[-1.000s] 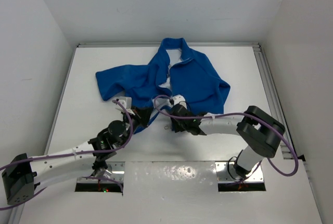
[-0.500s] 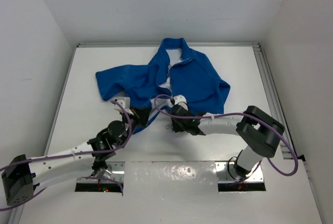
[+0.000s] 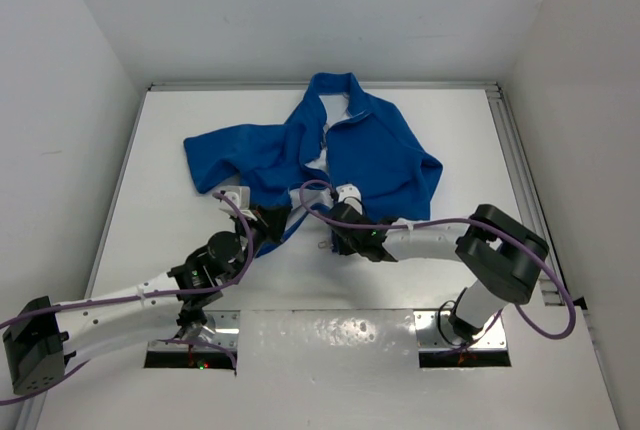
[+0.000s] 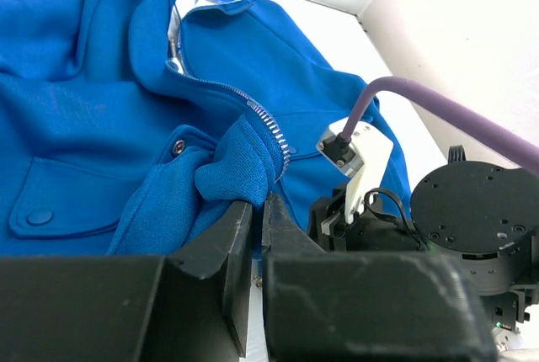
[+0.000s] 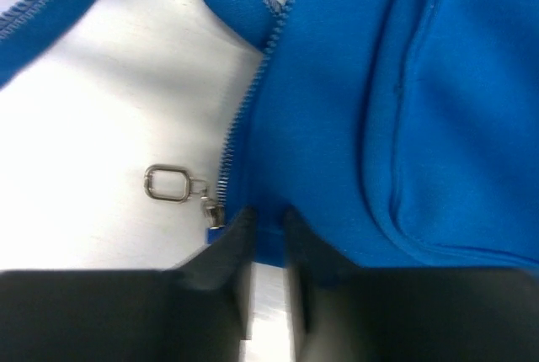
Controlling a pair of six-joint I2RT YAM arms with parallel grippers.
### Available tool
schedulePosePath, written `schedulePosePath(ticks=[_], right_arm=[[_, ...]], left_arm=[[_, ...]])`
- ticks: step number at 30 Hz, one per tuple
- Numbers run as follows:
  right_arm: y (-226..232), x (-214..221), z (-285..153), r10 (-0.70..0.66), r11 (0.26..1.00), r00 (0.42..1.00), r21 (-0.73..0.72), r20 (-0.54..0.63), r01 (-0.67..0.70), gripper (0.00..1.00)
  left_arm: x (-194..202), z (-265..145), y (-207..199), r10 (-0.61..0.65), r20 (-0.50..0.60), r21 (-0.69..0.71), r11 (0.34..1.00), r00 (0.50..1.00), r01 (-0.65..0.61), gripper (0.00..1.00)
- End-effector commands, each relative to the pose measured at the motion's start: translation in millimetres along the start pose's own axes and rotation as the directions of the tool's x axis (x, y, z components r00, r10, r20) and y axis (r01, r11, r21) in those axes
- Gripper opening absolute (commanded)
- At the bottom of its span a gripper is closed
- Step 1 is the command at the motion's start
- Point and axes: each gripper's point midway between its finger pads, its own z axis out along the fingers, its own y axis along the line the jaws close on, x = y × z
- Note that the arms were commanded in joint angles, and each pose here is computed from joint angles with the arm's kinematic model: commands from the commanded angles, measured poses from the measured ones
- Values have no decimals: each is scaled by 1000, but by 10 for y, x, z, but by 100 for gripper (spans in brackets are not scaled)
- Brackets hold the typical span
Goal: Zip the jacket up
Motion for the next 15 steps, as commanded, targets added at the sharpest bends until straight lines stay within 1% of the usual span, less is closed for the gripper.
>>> schedulePosePath(ticks=[1, 4, 7, 8, 10, 11, 12, 13, 14, 15], right_arm=[[-162, 244, -7, -7, 999, 998, 49, -57, 10, 13], [-177, 249, -21, -6, 998, 998, 56, -57, 10, 7], [-140, 220, -39, 0, 999, 999, 35, -47, 1, 4], [-142, 214, -42, -3, 999, 999, 35, -44, 5, 0], [-125, 172, -67, 3, 1000, 999, 25, -34, -2, 0], [-110, 148, -81, 7, 1000, 1000, 19, -27, -7, 2], [-82, 76, -123, 15, 1000, 1000, 5, -6, -15, 7], [-53, 34, -154, 16, 1000, 1000, -9, 5, -16, 24], [-52, -2, -181, 17, 1000, 1000, -13, 15, -17, 29], [-30, -93, -244, 24, 999, 999, -26, 42, -23, 31]], left_arm=[[-143, 12, -73, -25, 36, 11, 1000, 999, 24, 0], [-167, 1, -93, -34, 49, 29, 999, 998, 33, 0], [-144, 14, -93, -27, 34, 21, 999, 999, 26, 0], [-142, 10, -105, -29, 33, 28, 999, 999, 28, 0], [-139, 12, -110, -31, 38, 35, 999, 999, 30, 0], [-143, 22, -101, -31, 40, 27, 999, 999, 30, 0], [-121, 25, -94, -25, 30, 22, 999, 999, 24, 0], [-114, 24, -112, -23, 24, 29, 999, 999, 23, 0], [-109, 21, -115, -26, 23, 32, 999, 999, 25, 0], [-127, 21, -124, -30, 32, 38, 999, 999, 28, 0]])
